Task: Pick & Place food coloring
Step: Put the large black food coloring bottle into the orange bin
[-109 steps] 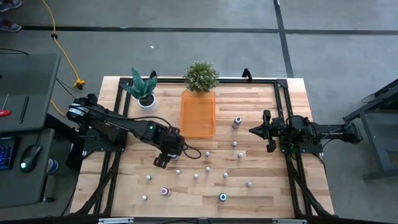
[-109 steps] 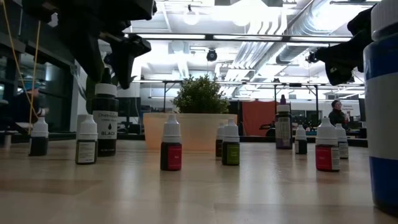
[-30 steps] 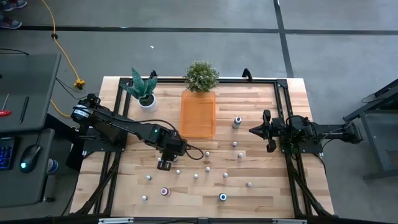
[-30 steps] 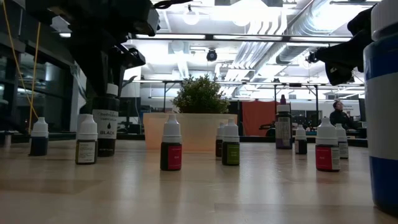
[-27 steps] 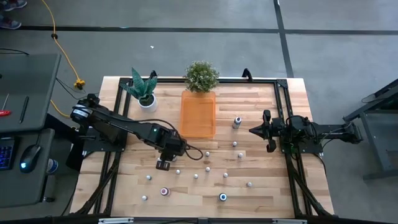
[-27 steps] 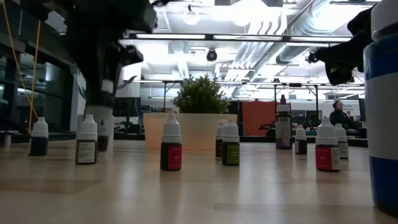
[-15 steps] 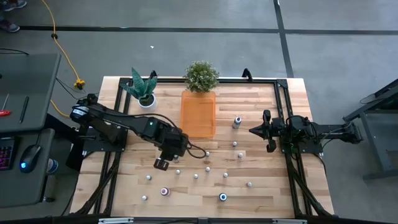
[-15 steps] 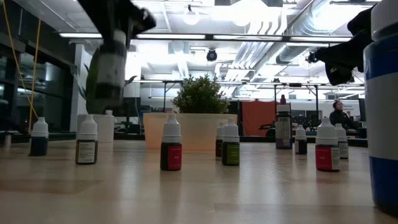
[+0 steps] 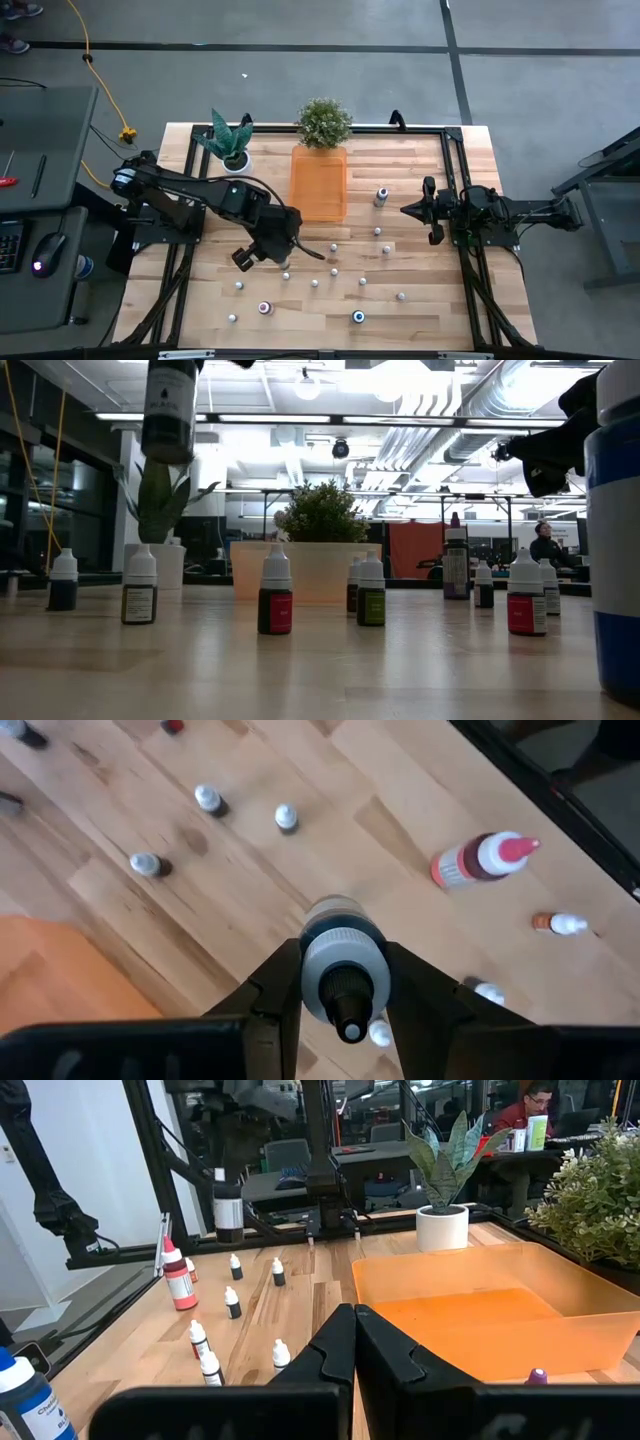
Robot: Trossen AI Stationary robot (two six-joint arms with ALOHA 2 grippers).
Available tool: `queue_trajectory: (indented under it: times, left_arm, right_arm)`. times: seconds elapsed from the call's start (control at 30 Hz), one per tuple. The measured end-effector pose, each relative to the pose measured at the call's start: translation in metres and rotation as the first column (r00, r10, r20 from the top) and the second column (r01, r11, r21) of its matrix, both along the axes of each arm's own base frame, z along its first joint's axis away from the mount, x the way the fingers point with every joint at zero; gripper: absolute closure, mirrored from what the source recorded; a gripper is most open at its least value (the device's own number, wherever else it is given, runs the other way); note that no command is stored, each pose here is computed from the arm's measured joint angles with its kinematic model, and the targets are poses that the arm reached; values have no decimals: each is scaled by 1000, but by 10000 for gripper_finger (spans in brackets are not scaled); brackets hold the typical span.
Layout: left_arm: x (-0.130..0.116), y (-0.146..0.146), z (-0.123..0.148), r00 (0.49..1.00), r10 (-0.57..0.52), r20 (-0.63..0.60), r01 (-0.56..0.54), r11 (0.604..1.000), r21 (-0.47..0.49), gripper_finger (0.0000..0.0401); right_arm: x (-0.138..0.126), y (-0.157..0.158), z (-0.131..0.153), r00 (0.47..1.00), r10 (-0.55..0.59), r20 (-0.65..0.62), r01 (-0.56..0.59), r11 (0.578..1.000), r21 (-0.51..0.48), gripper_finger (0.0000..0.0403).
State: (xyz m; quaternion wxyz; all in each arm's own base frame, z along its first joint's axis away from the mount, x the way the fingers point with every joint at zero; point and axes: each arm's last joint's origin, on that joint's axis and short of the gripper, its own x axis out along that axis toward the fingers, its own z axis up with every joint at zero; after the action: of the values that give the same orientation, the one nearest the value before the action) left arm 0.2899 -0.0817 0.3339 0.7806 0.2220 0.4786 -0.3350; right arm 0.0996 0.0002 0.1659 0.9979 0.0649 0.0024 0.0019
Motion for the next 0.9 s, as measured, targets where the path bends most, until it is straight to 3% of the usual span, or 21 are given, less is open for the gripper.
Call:
queue_trajectory:
  times: [0.23, 0.4, 0.6, 0.9]
  left_arm:
    - [-3, 10, 22, 1000, -22, 22, 21, 999, 32, 300]
    - [-5, 26, 41, 997, 24, 73, -34, 990, 136, 300]
    - [2, 52, 54, 956, 200, 214, -262, 909, 323, 300]
    - [15, 88, 55, 884, 358, 302, -452, 821, 350, 300]
  right_arm:
    - [0, 0, 0, 1000, 0, 0, 0, 1000, 0, 402]
    - [0, 0, 0, 1000, 0, 0, 0, 1000, 0, 402]
    - [0, 0, 0, 1000, 0, 0, 0, 1000, 0, 402]
    - [0, 0, 0, 1000, -1, 0, 1, 1000, 0, 402]
